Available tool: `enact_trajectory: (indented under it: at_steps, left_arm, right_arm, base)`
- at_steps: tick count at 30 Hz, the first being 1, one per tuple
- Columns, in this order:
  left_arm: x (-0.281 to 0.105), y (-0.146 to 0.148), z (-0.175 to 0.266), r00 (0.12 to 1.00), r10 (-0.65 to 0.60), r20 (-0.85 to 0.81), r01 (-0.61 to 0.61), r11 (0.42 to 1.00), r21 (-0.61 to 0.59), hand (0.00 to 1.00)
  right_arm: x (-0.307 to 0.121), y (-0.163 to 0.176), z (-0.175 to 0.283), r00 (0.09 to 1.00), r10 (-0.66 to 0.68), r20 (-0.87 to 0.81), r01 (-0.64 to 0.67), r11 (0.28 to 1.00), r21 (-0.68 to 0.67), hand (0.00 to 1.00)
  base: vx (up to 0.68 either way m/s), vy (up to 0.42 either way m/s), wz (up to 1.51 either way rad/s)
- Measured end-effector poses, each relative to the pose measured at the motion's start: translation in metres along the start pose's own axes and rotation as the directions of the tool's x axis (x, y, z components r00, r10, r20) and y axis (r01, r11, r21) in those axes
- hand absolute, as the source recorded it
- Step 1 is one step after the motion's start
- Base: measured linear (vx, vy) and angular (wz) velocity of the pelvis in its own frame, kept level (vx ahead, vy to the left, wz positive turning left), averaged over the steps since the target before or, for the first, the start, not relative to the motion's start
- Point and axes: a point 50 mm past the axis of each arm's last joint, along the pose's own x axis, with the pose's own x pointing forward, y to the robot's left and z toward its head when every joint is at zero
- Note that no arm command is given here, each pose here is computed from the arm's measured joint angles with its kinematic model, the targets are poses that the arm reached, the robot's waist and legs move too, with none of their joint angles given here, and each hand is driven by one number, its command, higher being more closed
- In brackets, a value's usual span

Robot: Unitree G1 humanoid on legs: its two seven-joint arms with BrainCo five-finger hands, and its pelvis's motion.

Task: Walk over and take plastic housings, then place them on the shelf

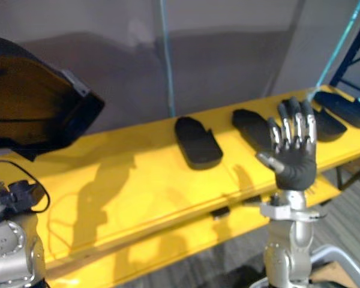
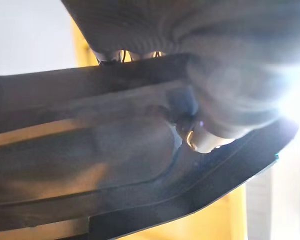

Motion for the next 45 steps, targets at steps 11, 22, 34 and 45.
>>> enact_trajectory:
  at_steps: [11, 22, 34, 45]
  left_arm:
    - [0.043, 0.006, -0.051, 0.878, -0.388, -0.281, 0.220, 0.847, -0.483, 1.00]
    - [-0.003, -0.027, -0.133, 0.661, -0.428, -0.617, -0.241, 0.657, -0.714, 1.00]
    - [-0.050, -0.024, -0.179, 0.402, -0.279, -0.872, -0.429, 0.784, -0.448, 1.00]
    - [-0.049, -0.006, -0.189, 0.366, -0.187, -0.912, -0.334, 0.888, -0.316, 0.00]
  right_arm:
    - [0.003, 0.001, -0.008, 0.998, 0.025, -0.058, -0.025, 1.000, 0.007, 0.00]
    - [-0.013, 0.015, -0.044, 0.980, 0.035, -0.195, -0.007, 0.990, 0.143, 0.00]
    - [-0.037, 0.012, -0.061, 0.949, -0.060, -0.311, 0.113, 0.981, 0.156, 0.00]
    - [-0.046, 0.013, -0.067, 0.925, -0.081, -0.372, 0.148, 0.977, 0.156, 0.00]
  base:
    - [0.01, 0.002, -0.04]
    - [-0.01, 0.003, -0.03]
    - [-0.01, 0.006, -0.07]
    - [0.00, -0.001, -0.01]
